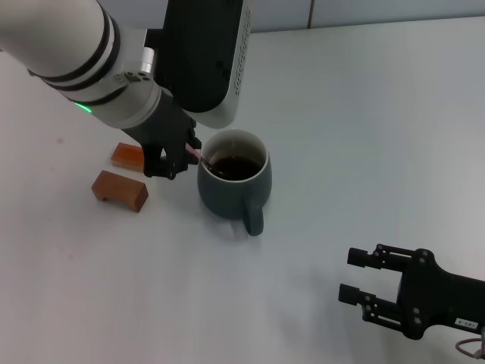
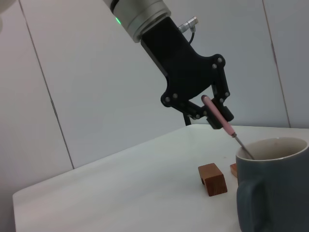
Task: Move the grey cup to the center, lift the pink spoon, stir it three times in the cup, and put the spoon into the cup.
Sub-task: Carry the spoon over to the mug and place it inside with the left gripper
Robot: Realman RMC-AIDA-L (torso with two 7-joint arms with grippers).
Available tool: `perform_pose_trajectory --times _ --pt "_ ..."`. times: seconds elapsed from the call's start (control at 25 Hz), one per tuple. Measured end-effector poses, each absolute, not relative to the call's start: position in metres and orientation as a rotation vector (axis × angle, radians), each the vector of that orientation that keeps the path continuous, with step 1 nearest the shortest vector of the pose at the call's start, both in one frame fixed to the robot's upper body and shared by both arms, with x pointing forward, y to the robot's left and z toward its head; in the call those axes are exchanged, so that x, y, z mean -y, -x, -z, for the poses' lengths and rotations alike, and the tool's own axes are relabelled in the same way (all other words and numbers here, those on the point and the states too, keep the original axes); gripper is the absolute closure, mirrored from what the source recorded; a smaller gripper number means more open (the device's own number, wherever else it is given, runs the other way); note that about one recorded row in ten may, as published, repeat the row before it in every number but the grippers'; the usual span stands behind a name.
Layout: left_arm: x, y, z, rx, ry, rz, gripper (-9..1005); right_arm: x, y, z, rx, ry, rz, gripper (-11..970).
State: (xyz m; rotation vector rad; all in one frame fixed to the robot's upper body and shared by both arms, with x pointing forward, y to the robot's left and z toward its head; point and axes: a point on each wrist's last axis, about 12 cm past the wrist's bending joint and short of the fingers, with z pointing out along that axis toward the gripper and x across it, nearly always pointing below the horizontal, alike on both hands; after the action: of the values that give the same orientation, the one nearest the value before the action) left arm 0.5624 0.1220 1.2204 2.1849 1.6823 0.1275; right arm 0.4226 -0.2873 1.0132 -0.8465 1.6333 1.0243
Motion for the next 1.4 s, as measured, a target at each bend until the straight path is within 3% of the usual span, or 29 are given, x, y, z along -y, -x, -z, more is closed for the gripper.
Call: perform_pose_trajectory --times 0.4,0.92,1.4 --pt "-0.1125 -0.5590 -1.2229 -1.621 -2.168 -0.054 864 0.2873 -0.4223 -1.0131 -1.635 0.850 -1.026 377" --pt "-0.1200 -0.5664 -1.2190 -1.704 -2.134 -0.136 864 0.2874 -0.4212 -1.0126 -1.637 0.851 -1.028 376" --pt "-0.1153 -0.5597 -1.2212 -1.677 -2.154 -0.031 864 0.2859 -0.4203 -1.0123 -1.634 0.848 -1.037 376"
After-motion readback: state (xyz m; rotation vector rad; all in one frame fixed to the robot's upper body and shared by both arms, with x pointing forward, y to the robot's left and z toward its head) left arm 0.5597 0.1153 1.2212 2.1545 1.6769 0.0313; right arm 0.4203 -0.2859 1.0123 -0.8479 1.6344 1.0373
